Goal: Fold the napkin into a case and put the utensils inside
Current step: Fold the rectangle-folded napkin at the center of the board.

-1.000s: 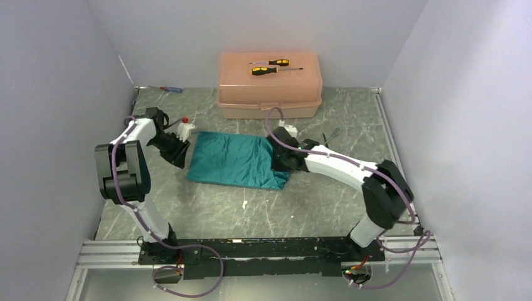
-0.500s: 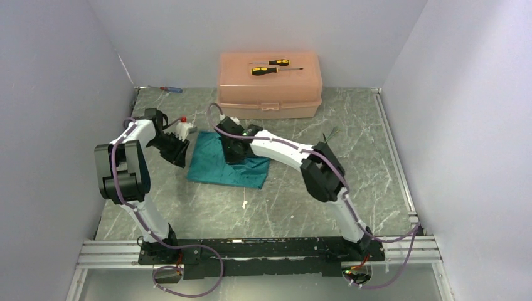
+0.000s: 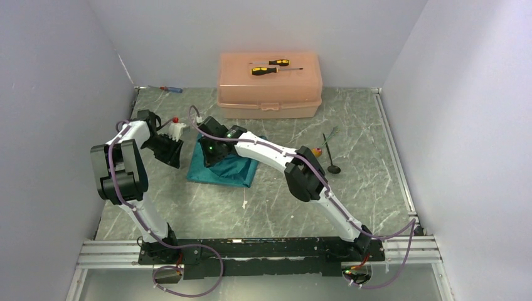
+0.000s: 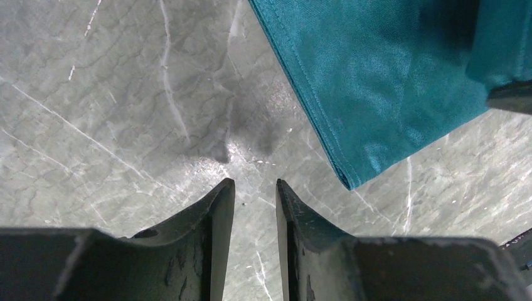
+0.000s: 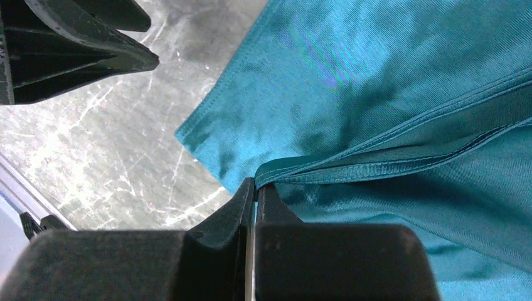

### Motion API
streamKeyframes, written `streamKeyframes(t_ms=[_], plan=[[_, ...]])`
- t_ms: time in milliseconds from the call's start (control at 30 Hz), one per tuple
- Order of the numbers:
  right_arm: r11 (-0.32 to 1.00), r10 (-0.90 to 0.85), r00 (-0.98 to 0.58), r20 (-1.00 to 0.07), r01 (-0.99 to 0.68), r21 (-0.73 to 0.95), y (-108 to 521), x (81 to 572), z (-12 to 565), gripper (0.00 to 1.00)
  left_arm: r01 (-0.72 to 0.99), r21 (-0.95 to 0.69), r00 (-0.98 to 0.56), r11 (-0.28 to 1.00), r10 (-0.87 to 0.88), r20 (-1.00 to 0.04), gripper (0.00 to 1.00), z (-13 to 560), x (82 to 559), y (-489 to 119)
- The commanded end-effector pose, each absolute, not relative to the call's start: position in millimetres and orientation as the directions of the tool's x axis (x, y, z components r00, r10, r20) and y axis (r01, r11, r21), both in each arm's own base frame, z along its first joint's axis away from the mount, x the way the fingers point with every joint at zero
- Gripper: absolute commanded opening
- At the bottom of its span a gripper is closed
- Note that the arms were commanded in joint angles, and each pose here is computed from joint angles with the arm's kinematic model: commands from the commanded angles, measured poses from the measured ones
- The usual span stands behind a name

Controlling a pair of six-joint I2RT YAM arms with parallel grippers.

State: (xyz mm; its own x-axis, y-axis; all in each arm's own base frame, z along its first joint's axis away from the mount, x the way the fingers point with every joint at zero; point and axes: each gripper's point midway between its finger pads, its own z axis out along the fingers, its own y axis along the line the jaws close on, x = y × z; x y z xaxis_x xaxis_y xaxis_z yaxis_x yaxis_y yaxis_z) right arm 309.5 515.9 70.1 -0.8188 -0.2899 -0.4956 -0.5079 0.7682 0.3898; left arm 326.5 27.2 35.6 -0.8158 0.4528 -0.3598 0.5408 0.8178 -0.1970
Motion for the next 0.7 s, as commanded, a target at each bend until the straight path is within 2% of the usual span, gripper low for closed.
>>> streamKeyframes(t_ms=[0, 333, 367, 400, 467, 500, 600, 667], plan=[[0.649, -0.269, -0.759, -0.593, -0.598, 0.471, 555, 311, 98, 0.0, 0.517, -0.206, -0.828, 0.831, 0.425, -0.365, 0.36, 37, 330, 29], [0.405, -0.277, -0.679, -0.68, -0.724, 0.558, 605, 278, 123, 0.01, 0.518, -0.21, -0.828, 0.829, 0.426, -0.364, 0.36, 39, 328, 29], [0.417, -0.28, -0.674, -0.684, -0.727, 0.546, 605, 279, 121, 0.06, 0.517, -0.212, -0.829, 0.829, 0.424, -0.363, 0.36, 39, 328, 29], [0.426, -0.284, -0.671, -0.684, -0.728, 0.537, 605, 281, 121, 0.17, 0.517, -0.213, -0.83, 0.829, 0.424, -0.363, 0.36, 39, 329, 28], [0.472, -0.297, -0.681, -0.669, -0.714, 0.518, 597, 287, 112, 0.47, 0.516, -0.215, -0.83, 0.829, 0.422, -0.365, 0.37, 40, 329, 28], [0.494, -0.3, -0.684, -0.665, -0.708, 0.505, 591, 291, 111, 0.55, 0.518, -0.22, -0.829, 0.826, 0.423, -0.366, 0.37, 41, 329, 27], [0.552, -0.267, -0.693, -0.67, -0.68, 0.483, 566, 310, 120, 0.66, 0.521, -0.223, -0.826, 0.824, 0.422, -0.373, 0.37, 45, 329, 26], [0.573, -0.223, -0.683, -0.696, -0.669, 0.473, 547, 322, 145, 0.69, 0.525, -0.227, -0.823, 0.821, 0.422, -0.38, 0.37, 49, 329, 25]])
